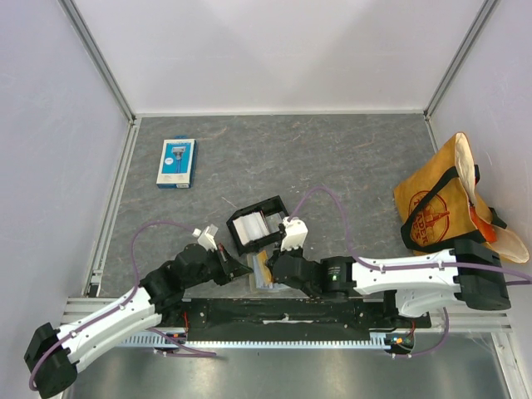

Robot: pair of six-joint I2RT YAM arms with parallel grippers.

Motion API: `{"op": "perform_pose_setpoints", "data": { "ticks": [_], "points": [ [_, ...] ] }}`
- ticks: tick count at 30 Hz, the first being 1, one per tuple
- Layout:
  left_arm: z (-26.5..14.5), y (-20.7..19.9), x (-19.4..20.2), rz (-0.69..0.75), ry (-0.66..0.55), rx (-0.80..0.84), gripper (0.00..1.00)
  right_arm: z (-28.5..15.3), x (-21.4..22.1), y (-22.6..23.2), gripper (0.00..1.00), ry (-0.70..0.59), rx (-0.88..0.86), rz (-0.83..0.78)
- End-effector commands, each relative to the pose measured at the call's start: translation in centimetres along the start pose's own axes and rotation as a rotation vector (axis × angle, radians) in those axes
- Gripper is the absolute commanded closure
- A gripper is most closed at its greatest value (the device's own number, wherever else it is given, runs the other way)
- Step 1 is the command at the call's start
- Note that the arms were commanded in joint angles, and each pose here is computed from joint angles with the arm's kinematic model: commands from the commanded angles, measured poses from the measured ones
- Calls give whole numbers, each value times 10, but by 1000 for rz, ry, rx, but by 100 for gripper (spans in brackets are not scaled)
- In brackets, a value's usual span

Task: Put the credit cards into the card holder
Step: Turn over the card slot in the card holder.

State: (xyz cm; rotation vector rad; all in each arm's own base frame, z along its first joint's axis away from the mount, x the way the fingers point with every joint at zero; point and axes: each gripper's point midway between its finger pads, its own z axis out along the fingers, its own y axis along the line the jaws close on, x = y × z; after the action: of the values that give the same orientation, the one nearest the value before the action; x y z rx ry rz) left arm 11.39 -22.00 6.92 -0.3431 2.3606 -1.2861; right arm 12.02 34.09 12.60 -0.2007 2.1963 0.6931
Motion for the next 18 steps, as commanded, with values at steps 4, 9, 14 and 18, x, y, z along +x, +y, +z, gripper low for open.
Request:
{"op": "perform_pose_setpoints", "data": {
  "ticks": [4, 9, 14, 18],
  "points": [
    [-3, -13, -1, -42, 4, 28, 98, 0, -37, 23, 100, -133, 12, 90],
    [-2, -13, -2, -79, 2, 16, 98, 3, -38, 24, 100, -188, 77, 89],
    [-2, -16, -4, -97, -11, 26, 98, 9, -34, 25, 100, -218, 132, 51],
    [-3, -18, -5, -105, -15, 31, 98, 12, -28, 24, 100, -222, 163, 15]
  ]
}}
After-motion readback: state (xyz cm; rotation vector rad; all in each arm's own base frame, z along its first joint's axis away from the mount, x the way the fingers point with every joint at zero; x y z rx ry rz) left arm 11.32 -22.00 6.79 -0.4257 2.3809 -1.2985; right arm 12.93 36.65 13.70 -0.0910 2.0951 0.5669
